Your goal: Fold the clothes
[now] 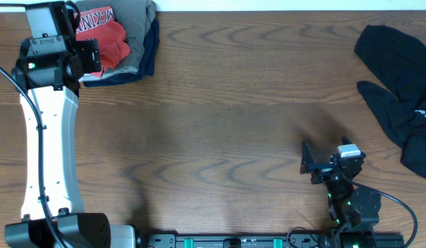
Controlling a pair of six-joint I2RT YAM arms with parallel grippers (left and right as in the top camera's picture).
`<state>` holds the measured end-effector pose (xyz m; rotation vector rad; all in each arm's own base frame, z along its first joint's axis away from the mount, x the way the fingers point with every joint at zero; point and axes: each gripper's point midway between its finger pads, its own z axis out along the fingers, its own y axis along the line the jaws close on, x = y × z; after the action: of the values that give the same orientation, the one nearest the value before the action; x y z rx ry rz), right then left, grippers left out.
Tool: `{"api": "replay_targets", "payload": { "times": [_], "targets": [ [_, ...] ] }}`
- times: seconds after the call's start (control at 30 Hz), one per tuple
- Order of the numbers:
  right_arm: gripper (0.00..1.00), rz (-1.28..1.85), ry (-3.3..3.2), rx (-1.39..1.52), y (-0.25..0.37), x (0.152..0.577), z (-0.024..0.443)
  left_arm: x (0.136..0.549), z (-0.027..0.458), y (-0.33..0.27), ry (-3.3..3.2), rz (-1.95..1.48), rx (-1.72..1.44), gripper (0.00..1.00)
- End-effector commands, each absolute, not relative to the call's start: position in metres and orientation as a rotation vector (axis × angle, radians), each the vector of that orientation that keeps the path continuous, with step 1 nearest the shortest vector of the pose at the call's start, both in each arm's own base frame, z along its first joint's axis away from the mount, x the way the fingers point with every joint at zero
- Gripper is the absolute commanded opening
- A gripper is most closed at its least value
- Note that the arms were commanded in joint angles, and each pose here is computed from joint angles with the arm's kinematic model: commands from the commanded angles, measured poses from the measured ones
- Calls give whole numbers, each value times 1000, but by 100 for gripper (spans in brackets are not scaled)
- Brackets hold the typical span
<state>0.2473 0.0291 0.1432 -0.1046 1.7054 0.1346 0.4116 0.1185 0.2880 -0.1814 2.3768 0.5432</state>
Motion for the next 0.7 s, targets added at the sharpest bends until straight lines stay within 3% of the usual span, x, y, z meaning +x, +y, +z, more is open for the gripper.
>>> {"api": "replay_targets", "payload": {
  "times": [0.0, 0.47, 0.67],
  "targets": [
    [99, 130, 1705, -88, 26, 247, 143, 411, 288, 121, 2379, 550, -190, 98],
    [99, 130, 1705, -88, 26, 247, 143, 410, 287, 120, 2383, 544, -194, 98],
    [99, 130, 1705, -88, 26, 247, 143, 427, 277, 78, 2357, 203, -144, 98]
  ]
}}
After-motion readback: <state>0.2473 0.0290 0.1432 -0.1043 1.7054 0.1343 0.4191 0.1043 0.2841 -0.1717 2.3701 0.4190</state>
